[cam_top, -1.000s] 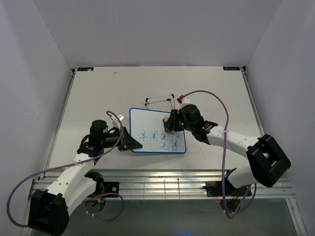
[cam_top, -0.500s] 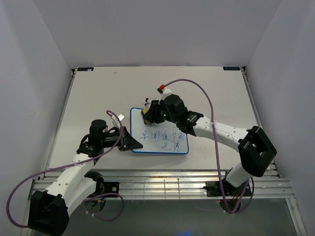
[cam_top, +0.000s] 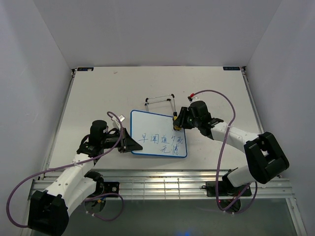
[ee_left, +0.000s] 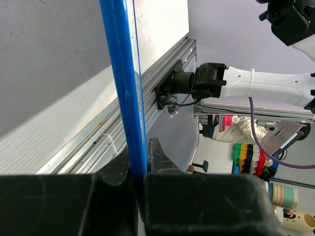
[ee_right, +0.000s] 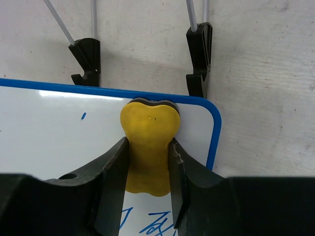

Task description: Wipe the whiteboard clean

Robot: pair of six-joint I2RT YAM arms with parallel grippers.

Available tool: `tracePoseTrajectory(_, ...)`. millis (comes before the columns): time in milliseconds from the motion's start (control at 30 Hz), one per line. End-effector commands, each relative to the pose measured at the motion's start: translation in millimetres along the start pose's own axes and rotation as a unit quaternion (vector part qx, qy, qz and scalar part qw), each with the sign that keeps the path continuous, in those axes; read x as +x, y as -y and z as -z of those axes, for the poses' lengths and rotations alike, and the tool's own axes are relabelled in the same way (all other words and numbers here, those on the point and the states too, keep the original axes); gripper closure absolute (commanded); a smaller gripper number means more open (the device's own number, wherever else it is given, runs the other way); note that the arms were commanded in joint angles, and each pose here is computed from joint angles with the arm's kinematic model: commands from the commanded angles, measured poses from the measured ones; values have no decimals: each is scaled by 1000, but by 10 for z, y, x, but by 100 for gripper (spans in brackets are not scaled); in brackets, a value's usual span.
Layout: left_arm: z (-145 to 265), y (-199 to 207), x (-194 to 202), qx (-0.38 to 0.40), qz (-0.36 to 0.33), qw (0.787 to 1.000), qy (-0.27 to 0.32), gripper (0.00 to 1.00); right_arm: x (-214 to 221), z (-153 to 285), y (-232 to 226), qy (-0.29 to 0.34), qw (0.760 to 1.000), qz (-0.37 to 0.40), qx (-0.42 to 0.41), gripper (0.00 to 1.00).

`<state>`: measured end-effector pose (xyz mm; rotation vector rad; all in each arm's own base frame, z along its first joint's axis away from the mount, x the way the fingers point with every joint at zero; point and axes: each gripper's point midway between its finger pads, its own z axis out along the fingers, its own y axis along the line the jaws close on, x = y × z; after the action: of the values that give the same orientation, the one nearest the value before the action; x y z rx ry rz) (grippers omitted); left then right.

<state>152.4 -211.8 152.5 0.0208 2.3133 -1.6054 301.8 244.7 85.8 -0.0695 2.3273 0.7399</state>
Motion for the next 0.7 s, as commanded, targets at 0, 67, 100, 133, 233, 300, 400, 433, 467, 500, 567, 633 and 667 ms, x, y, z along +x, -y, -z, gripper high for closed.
tracePoseTrajectory(0, 231, 948, -114, 160, -234, 959, 3, 100, 299, 54, 77, -57, 998, 13, 2, 75)
tracePoseTrajectory(67, 234, 955, -110, 161, -237, 958, 5, 100, 288, 60, -114, -68, 997, 13, -42, 75)
tracePoseTrajectory(100, 237, 958, -107, 162, -238, 958, 5, 100, 279, 67, -203, -70, 996, 11, -62, 75)
tracePoseTrajectory(133, 237, 958, -109, 162, -240, 957, 5, 100, 270, 87, -331, -75, 993, 8, -90, 76)
tracePoseTrajectory(233, 232, 951, -112, 163, -243, 956, 3, 100, 161, 133, -645, -76, 989, 24, -122, 76)
tracePoseTrajectory(300, 236, 955, -111, 164, -250, 954, 4, 100, 37, 173, -941, -71, 985, 44, -149, 76)
tracePoseTrajectory(400, 252, 975, -107, 166, -269, 949, 10, 100, 45, 146, -1206, -85, 984, 70, -143, 78)
tracePoseTrajectory(433, 267, 989, -82, 171, -278, 945, 10, 100, 145, 168, -1365, -97, 979, 86, -155, 78)
tracePoseTrajectory(467, 265, 981, -71, 175, -281, 944, 9, 100, 168, 163, -1440, -101, 978, 92, -156, 78)
tracePoseTrajectory(500, 293, 1050, -68, 187, -291, 938, 16, 100, 115, 120, -1547, -96, 978, 100, -153, 78)
tracePoseTrajectory(567, 304, 1073, -55, 192, -293, 936, 17, 100, 139, 113, -1620, -99, 979, 106, -146, 78)
tracePoseTrajectory(633, 313, 1094, -75, 192, -297, 935, 25, 100, 91, 72, -1536, -83, 984, 102, -123, 78)
tracePoseTrajectory(667, 314, 1093, -73, 192, -298, 935, 26, 100, 80, 70, -1468, -78, 986, 101, -107, 78)
